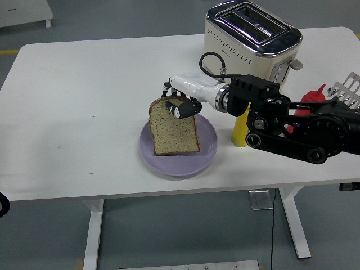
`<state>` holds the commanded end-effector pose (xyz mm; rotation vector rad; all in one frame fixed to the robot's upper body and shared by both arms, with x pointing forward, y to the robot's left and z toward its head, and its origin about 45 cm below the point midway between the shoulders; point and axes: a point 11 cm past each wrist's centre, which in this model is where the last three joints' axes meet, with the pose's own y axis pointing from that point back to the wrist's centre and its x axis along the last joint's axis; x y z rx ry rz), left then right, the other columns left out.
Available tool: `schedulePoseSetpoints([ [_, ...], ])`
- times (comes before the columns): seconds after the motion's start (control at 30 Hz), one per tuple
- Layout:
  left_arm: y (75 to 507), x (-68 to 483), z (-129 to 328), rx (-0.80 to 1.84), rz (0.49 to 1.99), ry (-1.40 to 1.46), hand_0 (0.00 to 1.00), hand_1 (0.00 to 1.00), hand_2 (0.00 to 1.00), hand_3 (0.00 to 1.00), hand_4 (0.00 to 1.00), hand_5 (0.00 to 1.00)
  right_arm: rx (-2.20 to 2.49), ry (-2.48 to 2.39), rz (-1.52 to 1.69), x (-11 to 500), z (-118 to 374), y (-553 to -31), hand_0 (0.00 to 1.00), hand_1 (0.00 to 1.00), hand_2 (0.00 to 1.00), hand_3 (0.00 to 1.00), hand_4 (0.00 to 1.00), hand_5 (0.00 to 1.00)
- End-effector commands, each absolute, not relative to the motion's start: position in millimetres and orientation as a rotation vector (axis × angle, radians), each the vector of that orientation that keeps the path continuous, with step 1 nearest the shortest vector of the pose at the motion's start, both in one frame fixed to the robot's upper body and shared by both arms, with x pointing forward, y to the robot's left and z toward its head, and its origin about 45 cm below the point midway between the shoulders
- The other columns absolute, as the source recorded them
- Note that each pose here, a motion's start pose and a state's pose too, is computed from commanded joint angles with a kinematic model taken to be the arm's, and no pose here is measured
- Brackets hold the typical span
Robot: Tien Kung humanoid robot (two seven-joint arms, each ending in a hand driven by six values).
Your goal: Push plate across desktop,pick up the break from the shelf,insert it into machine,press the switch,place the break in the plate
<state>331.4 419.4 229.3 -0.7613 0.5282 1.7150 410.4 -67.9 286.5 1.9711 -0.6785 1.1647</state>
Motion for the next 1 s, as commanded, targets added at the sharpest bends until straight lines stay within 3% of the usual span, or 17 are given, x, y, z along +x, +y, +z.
schedulePoseSetpoints([
  [0.03, 419, 331, 229, -0.761, 1.715, 0.528, 0.825, 0.869, 0.927, 0.799, 0.633, 0.998, 1.968, -0.676, 1.165, 411, 286, -68, 0.300, 0.415, 0.489, 0.549, 0.404, 0.139],
  [0.07, 419, 331, 229, -0.762, 1.715, 0.528, 0.825, 0.869, 0.927, 0.799, 0.633, 0.998, 1.964, -0.673, 1.165, 411, 285, -69, 0.343, 0.449, 0.519, 0.572, 0.509, 0.217],
  [0.23, 419, 332, 230, -0.763, 1.715, 0.528, 0.825, 0.869, 0.927, 0.799, 0.633, 0.998, 1.952, -0.653, 1.172, 412, 283, -71, 0.343, 0.449, 0.519, 0.572, 0.509, 0.217],
  [0.27, 419, 332, 230, -0.763, 1.715, 0.528, 0.825, 0.869, 0.927, 0.799, 0.633, 0.998, 1.951, -0.649, 1.174, 412, 283, -71, 0.443, 0.563, 0.630, 0.705, 0.651, 0.346],
  [0.43, 419, 332, 230, -0.763, 1.714, 0.528, 0.825, 0.869, 0.927, 0.799, 0.633, 0.998, 1.967, -0.641, 1.173, 413, 284, -70, 0.443, 0.563, 0.630, 0.705, 0.651, 0.346],
  [0.47, 419, 332, 230, -0.763, 1.714, 0.528, 0.824, 0.869, 0.927, 0.799, 0.633, 0.998, 1.970, -0.643, 1.172, 413, 284, -70, 0.462, 0.581, 0.666, 0.741, 0.699, 0.419],
  [1.0, 419, 332, 229, -0.763, 1.714, 0.529, 0.825, 0.869, 0.930, 0.799, 0.633, 0.998, 1.998, -0.752, 1.199, 421, 304, -71, 0.467, 0.588, 0.682, 0.756, 0.724, 0.449],
])
